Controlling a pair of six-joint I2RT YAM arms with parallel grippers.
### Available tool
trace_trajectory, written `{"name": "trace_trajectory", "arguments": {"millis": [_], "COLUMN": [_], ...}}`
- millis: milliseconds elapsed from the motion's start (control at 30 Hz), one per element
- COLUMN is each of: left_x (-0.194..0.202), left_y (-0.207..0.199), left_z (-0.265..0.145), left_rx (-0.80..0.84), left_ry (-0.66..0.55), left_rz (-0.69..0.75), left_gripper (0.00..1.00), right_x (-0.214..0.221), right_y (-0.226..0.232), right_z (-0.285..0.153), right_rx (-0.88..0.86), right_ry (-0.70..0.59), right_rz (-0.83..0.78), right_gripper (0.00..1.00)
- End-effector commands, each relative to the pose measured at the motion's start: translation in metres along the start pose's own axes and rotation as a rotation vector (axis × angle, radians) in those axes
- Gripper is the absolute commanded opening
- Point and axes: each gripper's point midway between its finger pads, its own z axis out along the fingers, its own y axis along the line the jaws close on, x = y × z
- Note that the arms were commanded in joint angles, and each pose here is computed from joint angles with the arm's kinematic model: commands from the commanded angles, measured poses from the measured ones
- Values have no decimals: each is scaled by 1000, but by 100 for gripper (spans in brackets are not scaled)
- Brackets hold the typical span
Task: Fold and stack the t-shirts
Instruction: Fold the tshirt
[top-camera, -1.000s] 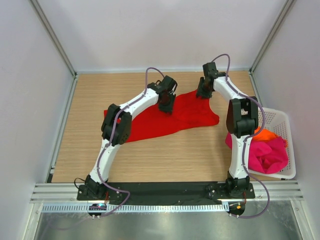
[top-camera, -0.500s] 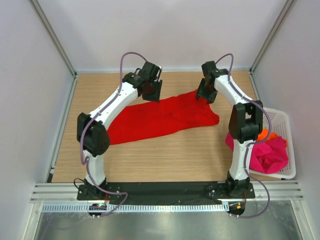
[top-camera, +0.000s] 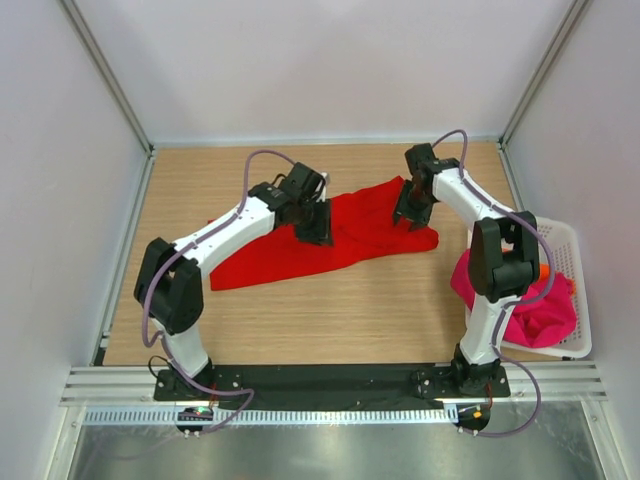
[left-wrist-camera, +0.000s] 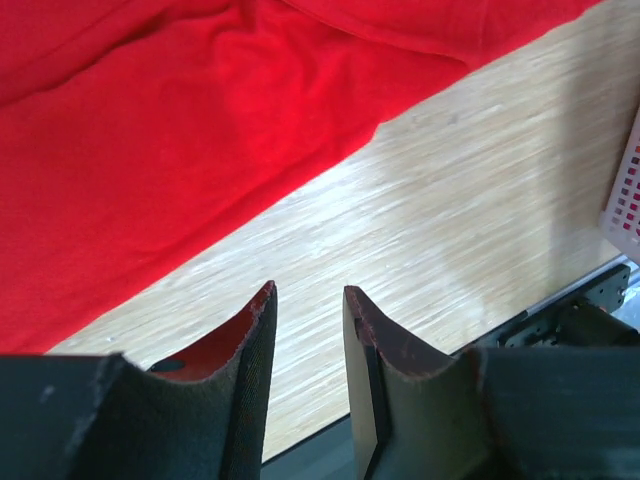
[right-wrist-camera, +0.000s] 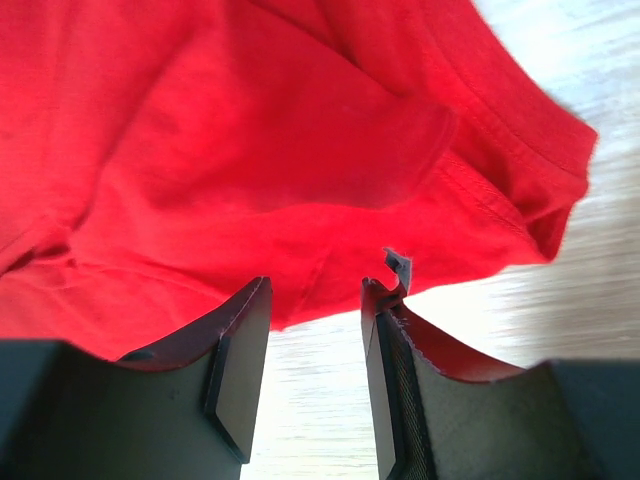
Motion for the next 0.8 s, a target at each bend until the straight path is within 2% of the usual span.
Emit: {"name": "trace_trajectory", "arguments": {"millis": [0, 167, 367, 600, 633, 667, 733, 767], "left_x": [-21, -31, -33, -21, -24, -26, -34, -37], "left_y": [-9, 29, 63, 99, 106, 110, 123, 128], "left_z": [-3, -19, -40, -35, -35, -34, -33, -31], "left_rx": [23, -120, -212, -281, -286, -287, -298, -305], "left_ry": [-82, -79, -95, -63, -70, -72, -72, -69], "left_rz": [-22, 30, 114, 122, 108, 107, 85, 75], "left_gripper": [34, 35, 35, 35, 36, 36, 38, 39], "right_x": [-6, 7, -12, -70, -75, -95, -103, -120], "right_y": [-4, -1, -17, -40, -44, -44, -52, -51], "right_z": [-9, 21, 56, 87, 85, 79, 76, 64], "right_rx": [3, -2, 96, 206, 223, 243, 300, 328], "right_ry": [-63, -38, -114, -164, -161, -211, -205, -252], "right_rz": [30, 256, 328, 228, 159, 131, 25, 1], "right_gripper": [48, 53, 54, 54, 54, 54, 54, 55]}}
